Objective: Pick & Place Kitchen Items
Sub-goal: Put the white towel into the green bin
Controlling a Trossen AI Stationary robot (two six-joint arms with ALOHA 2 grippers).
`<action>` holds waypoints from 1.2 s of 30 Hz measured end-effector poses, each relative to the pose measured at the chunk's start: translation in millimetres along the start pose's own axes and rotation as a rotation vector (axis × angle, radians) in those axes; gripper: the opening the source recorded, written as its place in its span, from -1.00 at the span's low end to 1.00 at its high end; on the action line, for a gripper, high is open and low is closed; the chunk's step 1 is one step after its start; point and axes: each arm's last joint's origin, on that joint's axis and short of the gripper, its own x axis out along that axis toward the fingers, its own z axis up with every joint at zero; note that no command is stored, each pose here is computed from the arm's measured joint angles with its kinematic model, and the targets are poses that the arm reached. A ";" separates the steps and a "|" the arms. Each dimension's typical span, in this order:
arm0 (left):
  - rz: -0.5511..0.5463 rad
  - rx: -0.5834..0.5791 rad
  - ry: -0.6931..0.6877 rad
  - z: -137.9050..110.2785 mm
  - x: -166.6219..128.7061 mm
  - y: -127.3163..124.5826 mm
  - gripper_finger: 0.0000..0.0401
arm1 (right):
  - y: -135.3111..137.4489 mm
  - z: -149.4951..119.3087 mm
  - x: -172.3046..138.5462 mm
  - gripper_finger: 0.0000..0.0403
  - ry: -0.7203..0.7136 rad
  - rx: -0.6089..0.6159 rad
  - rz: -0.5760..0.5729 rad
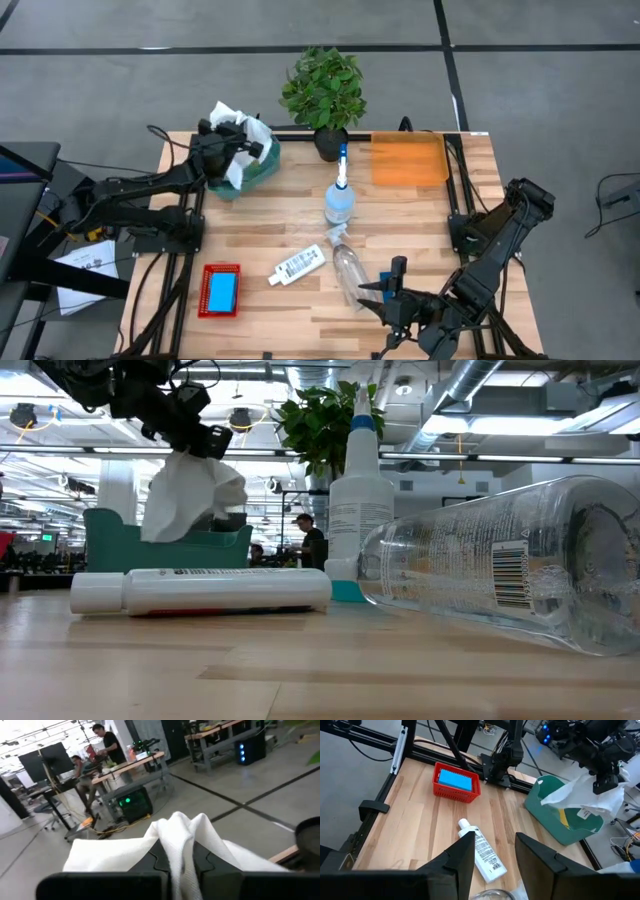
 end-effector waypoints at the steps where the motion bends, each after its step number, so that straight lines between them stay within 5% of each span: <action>1: 0.005 0.007 0.007 -0.9 1.2 1.2 -0.97 | 0.0 0.0 0.0 -0.34 0.000 0.000 0.000; 30: -0.093 0.246 0.285 -37.0 -4.3 -3.5 -0.97 | -0.1 -0.3 0.0 -0.34 0.002 -0.002 0.000; 36: -0.151 0.171 0.322 -42.4 2.7 -1.1 -0.97 | -0.2 -0.3 0.1 -0.34 0.002 -0.002 -0.001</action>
